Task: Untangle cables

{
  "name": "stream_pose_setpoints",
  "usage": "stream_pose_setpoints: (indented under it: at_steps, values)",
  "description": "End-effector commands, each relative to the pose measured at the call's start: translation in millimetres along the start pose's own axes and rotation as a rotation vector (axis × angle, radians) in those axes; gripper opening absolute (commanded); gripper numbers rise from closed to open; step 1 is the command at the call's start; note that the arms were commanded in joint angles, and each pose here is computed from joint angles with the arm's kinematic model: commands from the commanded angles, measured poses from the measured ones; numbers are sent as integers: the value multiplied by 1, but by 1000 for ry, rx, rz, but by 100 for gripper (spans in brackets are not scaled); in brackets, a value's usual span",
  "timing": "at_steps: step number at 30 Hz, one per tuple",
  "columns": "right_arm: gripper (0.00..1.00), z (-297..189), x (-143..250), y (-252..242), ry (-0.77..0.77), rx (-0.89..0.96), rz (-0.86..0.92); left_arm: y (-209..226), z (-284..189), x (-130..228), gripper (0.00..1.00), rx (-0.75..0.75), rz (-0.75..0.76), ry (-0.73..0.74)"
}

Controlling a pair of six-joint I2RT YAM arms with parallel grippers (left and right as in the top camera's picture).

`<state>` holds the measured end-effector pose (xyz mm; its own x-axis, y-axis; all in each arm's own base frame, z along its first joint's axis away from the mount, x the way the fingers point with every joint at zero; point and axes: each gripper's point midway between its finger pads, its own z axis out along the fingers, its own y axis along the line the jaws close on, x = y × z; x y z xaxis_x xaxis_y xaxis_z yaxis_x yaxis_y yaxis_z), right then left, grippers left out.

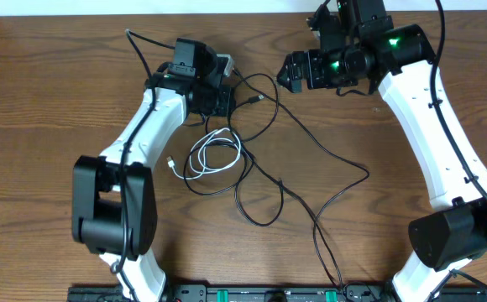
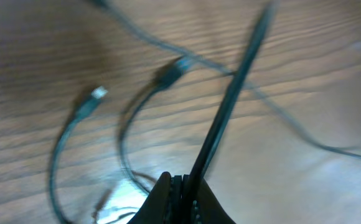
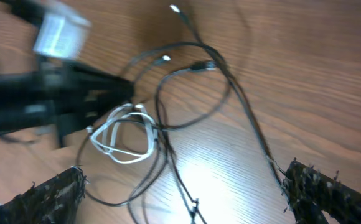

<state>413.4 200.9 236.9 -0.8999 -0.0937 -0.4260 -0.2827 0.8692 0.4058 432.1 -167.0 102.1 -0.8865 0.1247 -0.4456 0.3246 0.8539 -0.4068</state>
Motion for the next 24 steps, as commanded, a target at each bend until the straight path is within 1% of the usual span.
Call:
stream_pose_setpoints:
  at_steps: [1,3,5,6,12,15,19,24]
  values:
    - [99,-2,0,-13,-7,98,-11,-69,-84,-52,7,195,6,-232]
    - [99,-2,3,-14,5,103,-7,-96,-134,-76,7,246,12,-381]
    - [99,-2,5,-14,12,105,-5,-117,-175,-88,8,282,26,-494]
    - [99,-2,6,-15,16,106,-4,-131,-204,-94,8,311,31,-568]
    - [99,1,15,-23,49,140,8,-180,-307,-103,8,457,40,-821]
    - [99,8,25,-17,84,97,14,-199,-349,-104,8,523,77,-930]
    - [99,18,40,-1,146,-20,-30,-210,-377,-109,7,568,98,-1030]
    - [99,29,62,22,211,-179,-104,-202,-402,-123,7,582,-5,-1152]
